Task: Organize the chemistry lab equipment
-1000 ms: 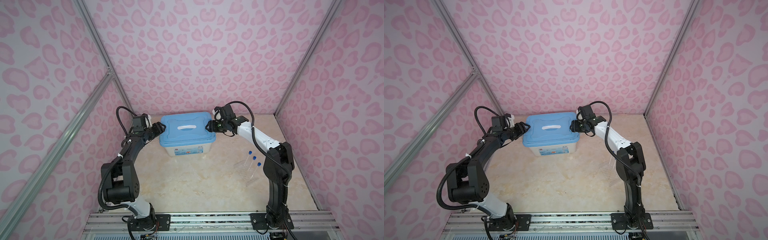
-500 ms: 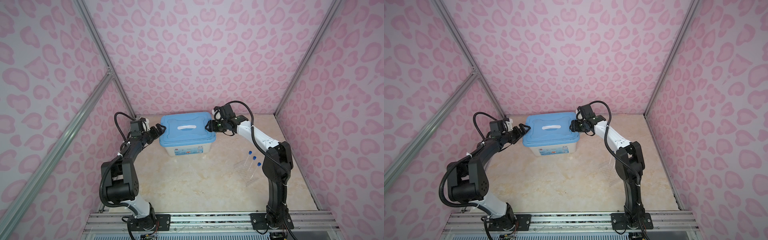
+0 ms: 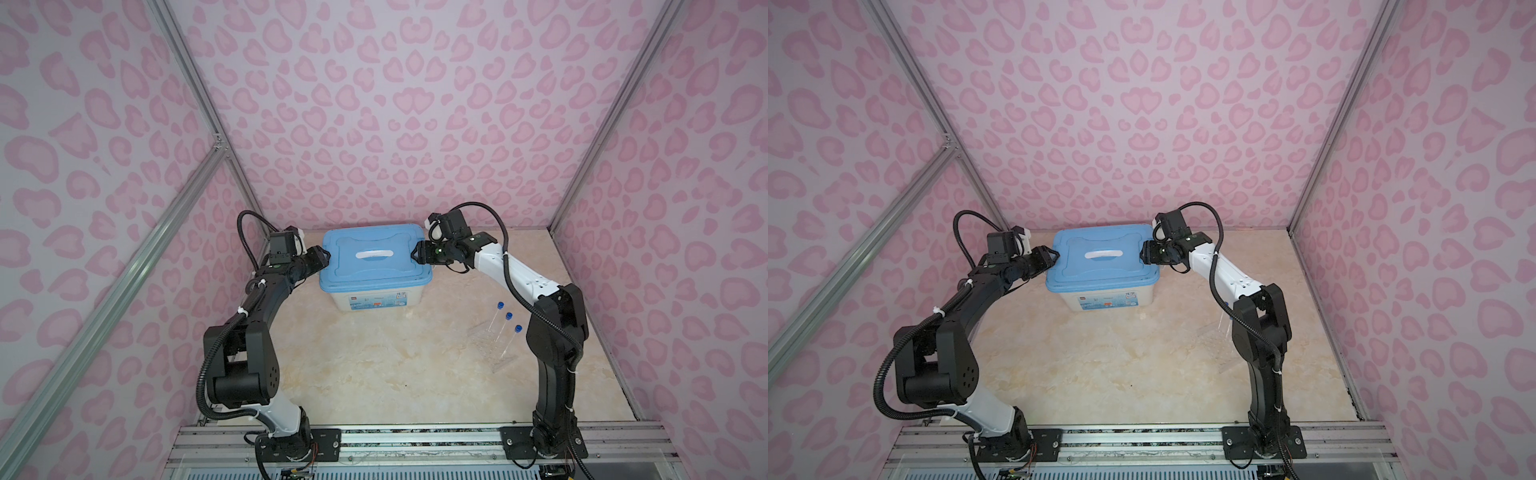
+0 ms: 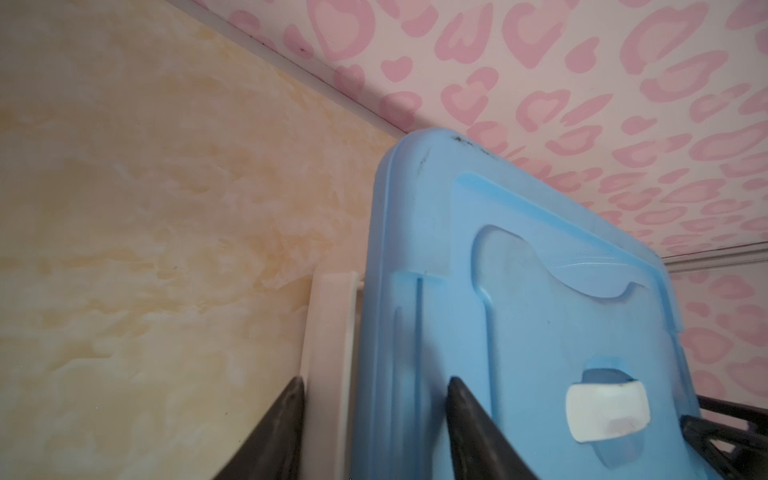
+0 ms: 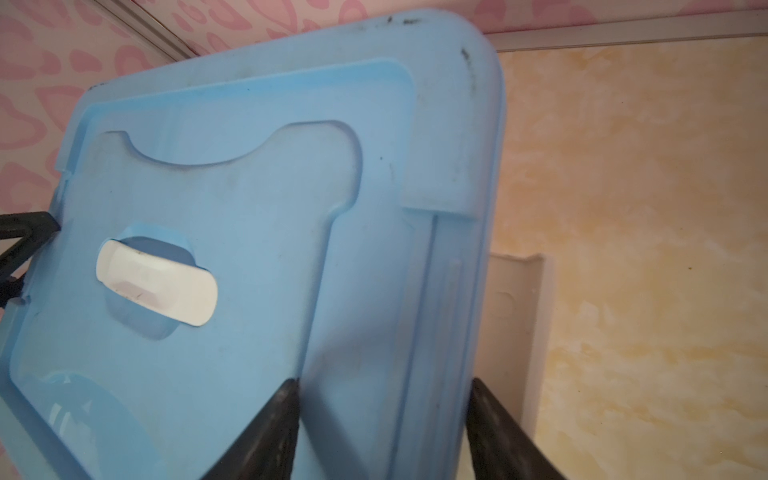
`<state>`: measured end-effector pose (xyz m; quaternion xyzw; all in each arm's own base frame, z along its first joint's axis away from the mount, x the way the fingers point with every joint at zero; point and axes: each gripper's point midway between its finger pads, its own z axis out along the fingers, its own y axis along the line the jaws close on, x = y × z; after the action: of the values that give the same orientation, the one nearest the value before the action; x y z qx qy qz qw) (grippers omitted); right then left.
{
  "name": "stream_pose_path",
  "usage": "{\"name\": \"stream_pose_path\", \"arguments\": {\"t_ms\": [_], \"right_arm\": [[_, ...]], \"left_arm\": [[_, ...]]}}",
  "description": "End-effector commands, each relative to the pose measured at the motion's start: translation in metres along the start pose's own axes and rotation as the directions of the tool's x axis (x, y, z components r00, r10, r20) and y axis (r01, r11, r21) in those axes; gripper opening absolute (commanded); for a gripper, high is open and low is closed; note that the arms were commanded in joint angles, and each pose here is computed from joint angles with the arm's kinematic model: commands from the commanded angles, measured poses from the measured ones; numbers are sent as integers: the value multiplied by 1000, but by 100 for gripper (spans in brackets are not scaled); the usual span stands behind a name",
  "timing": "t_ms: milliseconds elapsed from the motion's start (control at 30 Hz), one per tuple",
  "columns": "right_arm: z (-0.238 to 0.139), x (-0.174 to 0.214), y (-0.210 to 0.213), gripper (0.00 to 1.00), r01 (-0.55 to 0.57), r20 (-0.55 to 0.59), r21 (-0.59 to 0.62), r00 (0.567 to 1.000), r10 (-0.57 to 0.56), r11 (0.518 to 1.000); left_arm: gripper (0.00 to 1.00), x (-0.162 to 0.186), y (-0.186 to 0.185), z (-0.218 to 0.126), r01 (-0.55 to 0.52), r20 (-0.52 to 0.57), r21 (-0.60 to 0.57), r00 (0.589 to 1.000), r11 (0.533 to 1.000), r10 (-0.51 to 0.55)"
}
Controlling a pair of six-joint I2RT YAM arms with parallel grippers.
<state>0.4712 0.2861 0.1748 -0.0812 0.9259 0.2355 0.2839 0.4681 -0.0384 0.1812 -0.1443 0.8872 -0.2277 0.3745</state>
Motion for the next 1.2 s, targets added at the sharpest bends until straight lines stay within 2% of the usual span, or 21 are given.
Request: {"name": "stream_pose_path", "arguments": {"t_ms": [0, 100, 300, 400, 533, 600, 667, 767, 933, 1000, 1167], "right_arm": [[6, 46, -25, 63, -8, -160, 113, 987, 26, 994], [4, 45, -23, 62, -13, -150, 109, 988, 29, 994], [-5, 37, -18, 63, -13, -118, 96, 993, 25, 995], [-18, 25, -20, 73, -29, -86, 92, 996, 37, 995], [-38, 7, -17, 88, -51, -38, 25, 998, 52, 998], [-40, 2, -18, 90, -97, -14, -49, 995, 97, 994], [-37, 3, -20, 97, -145, -28, -114, 989, 142, 983], [-27, 9, -19, 97, -131, -60, -147, 991, 123, 980], [-9, 11, -12, 97, -172, -94, -247, 984, 154, 954], [-7, 12, -6, 93, -152, -94, -245, 987, 133, 958], [-18, 7, -6, 76, -105, -38, -177, 994, 100, 978]], "left_arm": [[48, 35, -5, -3, -69, -133, -67, 989, 995, 59], [43, 44, -15, -1, -122, -158, -98, 982, 988, 105], [41, 56, -13, 8, -107, -197, -93, 977, 990, 87], [41, 55, -12, 10, -54, -196, -46, 980, 997, 44], [41, 48, -9, 5, -72, -168, -77, 984, 994, 58], [40, 48, -9, 4, -72, -172, -76, 983, 995, 58], [40, 49, -10, 4, -69, -172, -72, 984, 995, 55], [40, 50, -10, 5, -67, -174, -67, 983, 996, 54], [40, 52, -10, 6, -61, -178, -63, 983, 996, 49], [40, 52, -11, 6, -60, -177, -57, 983, 997, 49], [40, 49, -14, 2, -98, -167, -88, 983, 991, 83]]}}
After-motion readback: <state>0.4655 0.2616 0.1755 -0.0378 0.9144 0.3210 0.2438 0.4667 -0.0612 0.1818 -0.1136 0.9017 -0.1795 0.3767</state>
